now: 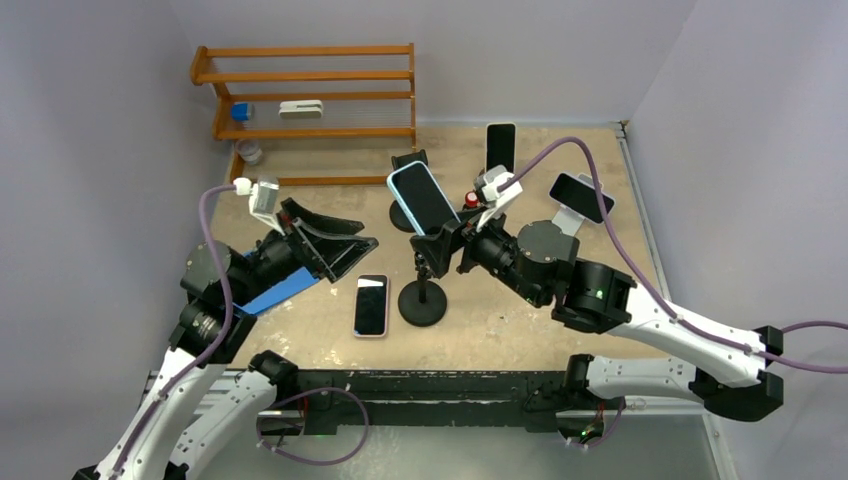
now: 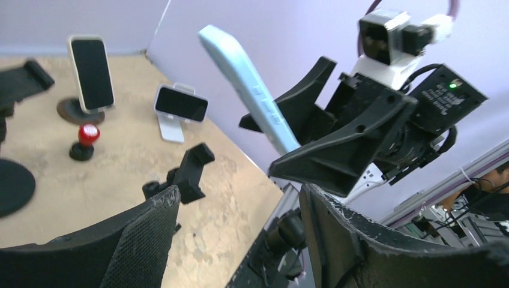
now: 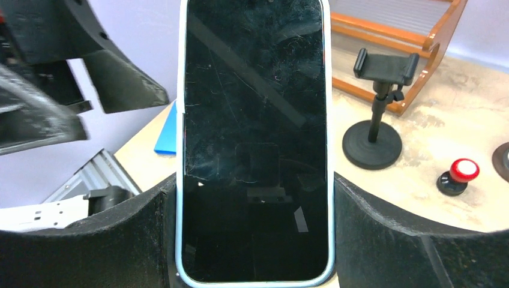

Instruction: Remove the phone from the phone stand

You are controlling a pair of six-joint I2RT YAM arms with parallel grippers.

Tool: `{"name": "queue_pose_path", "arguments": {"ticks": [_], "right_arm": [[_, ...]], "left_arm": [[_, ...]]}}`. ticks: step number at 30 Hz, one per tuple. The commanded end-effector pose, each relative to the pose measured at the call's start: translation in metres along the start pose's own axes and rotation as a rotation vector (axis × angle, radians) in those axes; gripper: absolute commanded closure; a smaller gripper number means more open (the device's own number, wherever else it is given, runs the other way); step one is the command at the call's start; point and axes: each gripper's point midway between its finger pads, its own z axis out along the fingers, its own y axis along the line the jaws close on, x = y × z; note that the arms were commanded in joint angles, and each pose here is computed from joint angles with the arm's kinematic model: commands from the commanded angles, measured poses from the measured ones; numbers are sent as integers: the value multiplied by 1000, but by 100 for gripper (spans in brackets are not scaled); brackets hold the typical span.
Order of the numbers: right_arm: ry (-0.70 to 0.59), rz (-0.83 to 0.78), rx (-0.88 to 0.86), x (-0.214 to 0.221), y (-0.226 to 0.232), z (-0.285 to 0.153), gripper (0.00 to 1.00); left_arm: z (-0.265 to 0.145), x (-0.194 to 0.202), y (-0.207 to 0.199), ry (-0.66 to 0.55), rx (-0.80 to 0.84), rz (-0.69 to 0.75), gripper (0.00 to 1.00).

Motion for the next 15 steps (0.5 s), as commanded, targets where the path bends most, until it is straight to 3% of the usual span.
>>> {"name": "queue_pose_path", "arguments": {"ticks": [1,8,15], "right_arm": [[-247,24,-2,-72,9,1,100],[-298,20,6,-78,17,17,100],[-350,20,44,-84,24,23,100]], "left_arm": [[-6,-48,-31,-182,78,163,29],[-3,-60,-41,-219,113,167,27],[14,-68,-33,-207,80,75,27]]}}
